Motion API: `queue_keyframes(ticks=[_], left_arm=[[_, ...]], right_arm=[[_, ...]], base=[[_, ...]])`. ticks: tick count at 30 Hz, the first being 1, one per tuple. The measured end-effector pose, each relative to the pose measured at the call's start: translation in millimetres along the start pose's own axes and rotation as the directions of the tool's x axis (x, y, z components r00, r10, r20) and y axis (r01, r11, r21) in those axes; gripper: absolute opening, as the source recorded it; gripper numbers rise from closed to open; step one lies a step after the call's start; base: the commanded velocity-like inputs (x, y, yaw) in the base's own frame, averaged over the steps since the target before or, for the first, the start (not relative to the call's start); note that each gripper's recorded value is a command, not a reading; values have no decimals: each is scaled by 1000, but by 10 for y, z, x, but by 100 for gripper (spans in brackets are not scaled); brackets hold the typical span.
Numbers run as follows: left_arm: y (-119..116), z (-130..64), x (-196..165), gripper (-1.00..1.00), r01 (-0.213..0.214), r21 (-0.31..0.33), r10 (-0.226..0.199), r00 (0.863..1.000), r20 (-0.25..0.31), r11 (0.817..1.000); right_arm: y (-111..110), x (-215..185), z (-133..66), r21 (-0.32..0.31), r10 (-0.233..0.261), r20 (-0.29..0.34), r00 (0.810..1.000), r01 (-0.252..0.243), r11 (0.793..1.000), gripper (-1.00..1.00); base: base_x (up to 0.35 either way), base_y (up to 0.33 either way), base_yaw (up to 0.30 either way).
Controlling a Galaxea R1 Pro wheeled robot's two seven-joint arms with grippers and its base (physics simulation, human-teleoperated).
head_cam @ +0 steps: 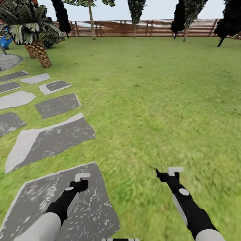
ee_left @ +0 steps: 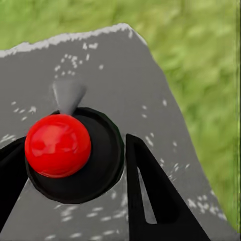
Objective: In the garden, pick up the pesticide atomizer on the floor and spray pesticide onto both trees until each tree trunk is fully covered.
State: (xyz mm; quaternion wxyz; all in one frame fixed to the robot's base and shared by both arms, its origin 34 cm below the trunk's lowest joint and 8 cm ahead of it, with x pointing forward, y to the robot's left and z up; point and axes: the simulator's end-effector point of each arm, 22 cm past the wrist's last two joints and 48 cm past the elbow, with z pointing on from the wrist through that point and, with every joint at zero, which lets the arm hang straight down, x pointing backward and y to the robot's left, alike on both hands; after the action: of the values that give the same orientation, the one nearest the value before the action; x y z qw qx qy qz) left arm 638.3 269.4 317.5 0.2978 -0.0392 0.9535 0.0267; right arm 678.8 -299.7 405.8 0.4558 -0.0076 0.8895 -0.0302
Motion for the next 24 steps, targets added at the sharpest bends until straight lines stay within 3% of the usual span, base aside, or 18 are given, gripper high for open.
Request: queue_keyframes(ticks=[11, 24], left_arm=[[5, -166, -167, -100, 1, -1, -1, 1000, -1, 1000], [-4, -181, -204, -100, 1, 3, -1, 1000, 6, 1000]], right_arm=[[-15, -223, -97, 0, 0, 1, 1000, 0, 1000, 100], [-20, -251, -106, 1, 0, 5, 1000, 0, 1000, 100]], base=[[0, 0, -300], [0, 0, -300]])
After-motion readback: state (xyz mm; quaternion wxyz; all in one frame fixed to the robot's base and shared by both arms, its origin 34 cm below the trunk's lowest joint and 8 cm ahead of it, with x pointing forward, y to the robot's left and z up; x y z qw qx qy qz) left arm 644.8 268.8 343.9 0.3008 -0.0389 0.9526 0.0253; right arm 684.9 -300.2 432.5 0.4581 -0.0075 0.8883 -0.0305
